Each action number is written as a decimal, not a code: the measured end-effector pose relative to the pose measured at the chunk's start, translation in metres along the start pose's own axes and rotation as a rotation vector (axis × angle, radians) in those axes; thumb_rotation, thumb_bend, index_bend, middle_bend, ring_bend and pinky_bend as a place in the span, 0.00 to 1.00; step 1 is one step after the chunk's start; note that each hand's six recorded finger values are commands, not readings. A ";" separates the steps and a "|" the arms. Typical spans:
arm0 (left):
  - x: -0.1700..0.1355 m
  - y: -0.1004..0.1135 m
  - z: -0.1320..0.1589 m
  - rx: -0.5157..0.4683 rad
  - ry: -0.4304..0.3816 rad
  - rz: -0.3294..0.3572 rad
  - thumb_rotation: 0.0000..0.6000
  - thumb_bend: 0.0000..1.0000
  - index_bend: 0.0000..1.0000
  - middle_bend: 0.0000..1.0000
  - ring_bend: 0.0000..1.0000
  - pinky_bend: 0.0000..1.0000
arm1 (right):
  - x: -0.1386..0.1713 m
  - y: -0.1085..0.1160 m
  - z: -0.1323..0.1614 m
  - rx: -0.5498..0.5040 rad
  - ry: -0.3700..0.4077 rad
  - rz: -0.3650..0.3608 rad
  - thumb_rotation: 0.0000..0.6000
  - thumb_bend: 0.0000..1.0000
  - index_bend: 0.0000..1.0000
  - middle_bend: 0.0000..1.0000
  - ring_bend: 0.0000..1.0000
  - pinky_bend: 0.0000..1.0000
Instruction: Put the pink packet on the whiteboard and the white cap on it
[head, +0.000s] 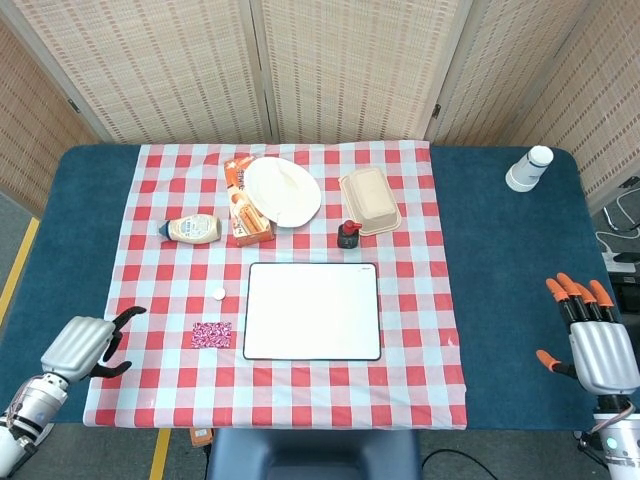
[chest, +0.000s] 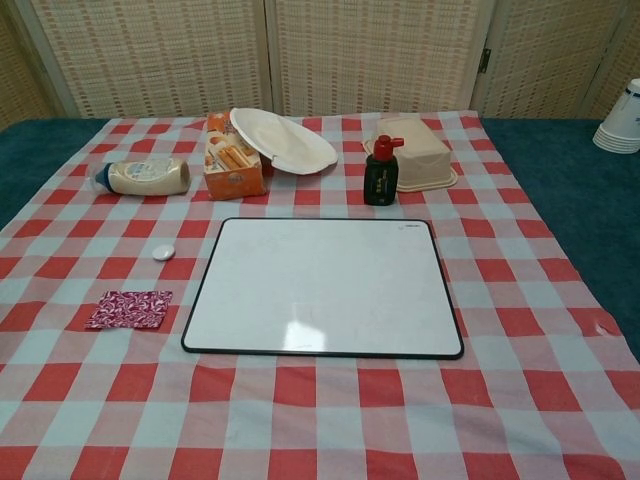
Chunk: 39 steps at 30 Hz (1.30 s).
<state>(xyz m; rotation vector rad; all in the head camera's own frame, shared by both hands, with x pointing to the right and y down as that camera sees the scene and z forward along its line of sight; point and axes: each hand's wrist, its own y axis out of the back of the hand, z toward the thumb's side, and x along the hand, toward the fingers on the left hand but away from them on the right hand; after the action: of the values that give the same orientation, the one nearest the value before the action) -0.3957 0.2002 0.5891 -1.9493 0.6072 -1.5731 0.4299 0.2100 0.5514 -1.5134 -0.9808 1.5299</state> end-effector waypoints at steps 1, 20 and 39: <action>0.002 0.000 0.003 -0.009 0.008 -0.004 1.00 0.22 0.21 0.83 0.89 0.90 | 0.000 0.000 0.000 0.000 0.000 0.002 1.00 0.00 0.07 0.00 0.00 0.02; 0.045 -0.042 0.082 -0.055 0.108 0.048 1.00 0.27 0.25 0.86 0.91 0.93 | 0.000 0.003 -0.006 -0.016 0.001 0.008 1.00 0.00 0.07 0.00 0.00 0.02; 0.077 -0.070 0.085 0.045 0.202 -0.062 1.00 0.27 0.27 0.88 0.92 0.93 | 0.000 0.002 -0.006 -0.015 0.001 0.006 1.00 0.00 0.07 0.00 0.00 0.02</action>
<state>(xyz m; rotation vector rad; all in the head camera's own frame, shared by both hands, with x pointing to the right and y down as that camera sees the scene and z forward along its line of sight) -0.2959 0.2132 0.6784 -1.8055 0.5909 -1.8208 0.4362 0.2091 0.5493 -1.5292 -0.9900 1.5289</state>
